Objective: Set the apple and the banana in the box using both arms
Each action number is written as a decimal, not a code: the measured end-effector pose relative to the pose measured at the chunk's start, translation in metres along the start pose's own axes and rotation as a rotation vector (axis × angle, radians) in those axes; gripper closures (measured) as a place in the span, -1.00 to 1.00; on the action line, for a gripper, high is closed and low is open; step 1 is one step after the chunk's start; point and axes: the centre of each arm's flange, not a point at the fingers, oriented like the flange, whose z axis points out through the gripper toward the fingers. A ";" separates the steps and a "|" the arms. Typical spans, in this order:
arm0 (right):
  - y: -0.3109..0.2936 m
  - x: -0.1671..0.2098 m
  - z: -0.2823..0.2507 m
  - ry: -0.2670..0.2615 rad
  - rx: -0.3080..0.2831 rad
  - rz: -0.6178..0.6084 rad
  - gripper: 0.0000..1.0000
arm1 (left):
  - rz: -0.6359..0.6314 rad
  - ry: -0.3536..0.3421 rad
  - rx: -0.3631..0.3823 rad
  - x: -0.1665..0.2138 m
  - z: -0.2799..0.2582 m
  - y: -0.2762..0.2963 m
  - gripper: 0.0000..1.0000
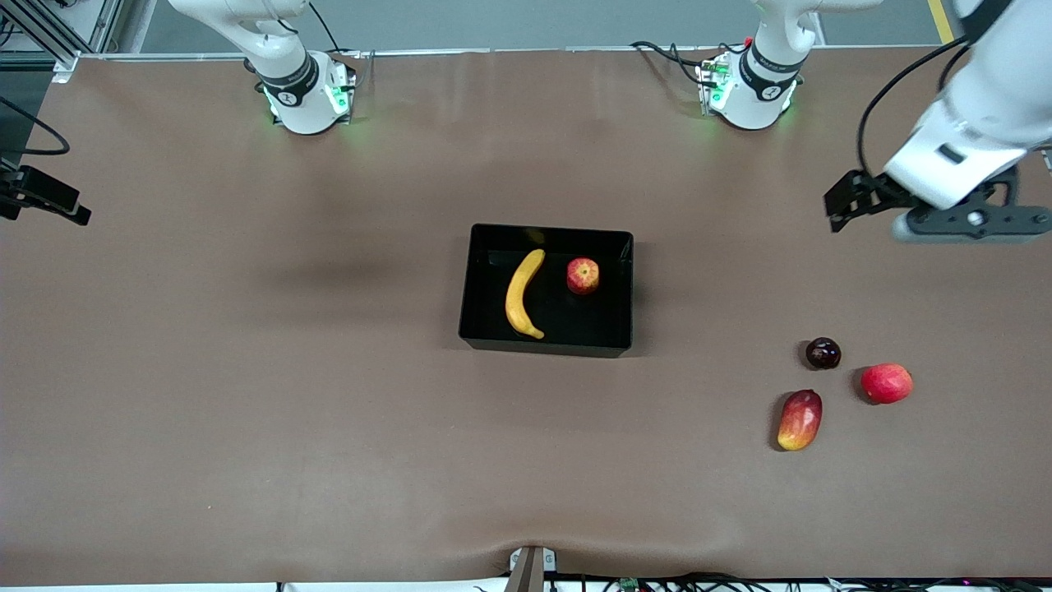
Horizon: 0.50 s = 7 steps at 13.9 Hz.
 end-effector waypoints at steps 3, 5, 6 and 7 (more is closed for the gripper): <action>0.000 0.000 0.000 0.000 0.000 0.000 -1.00 | -0.008 0.002 -0.010 -0.023 -0.007 -0.010 -1.00; 0.000 0.000 0.000 0.000 0.000 0.000 -1.00 | -0.011 0.010 -0.010 -0.038 -0.011 -0.012 -1.00; 0.000 0.000 0.000 0.000 0.000 0.000 -1.00 | -0.014 0.013 -0.010 -0.043 -0.013 -0.015 -1.00; 0.000 0.000 0.000 0.000 0.000 0.000 -1.00 | -0.019 0.016 -0.010 -0.047 -0.014 -0.017 -1.00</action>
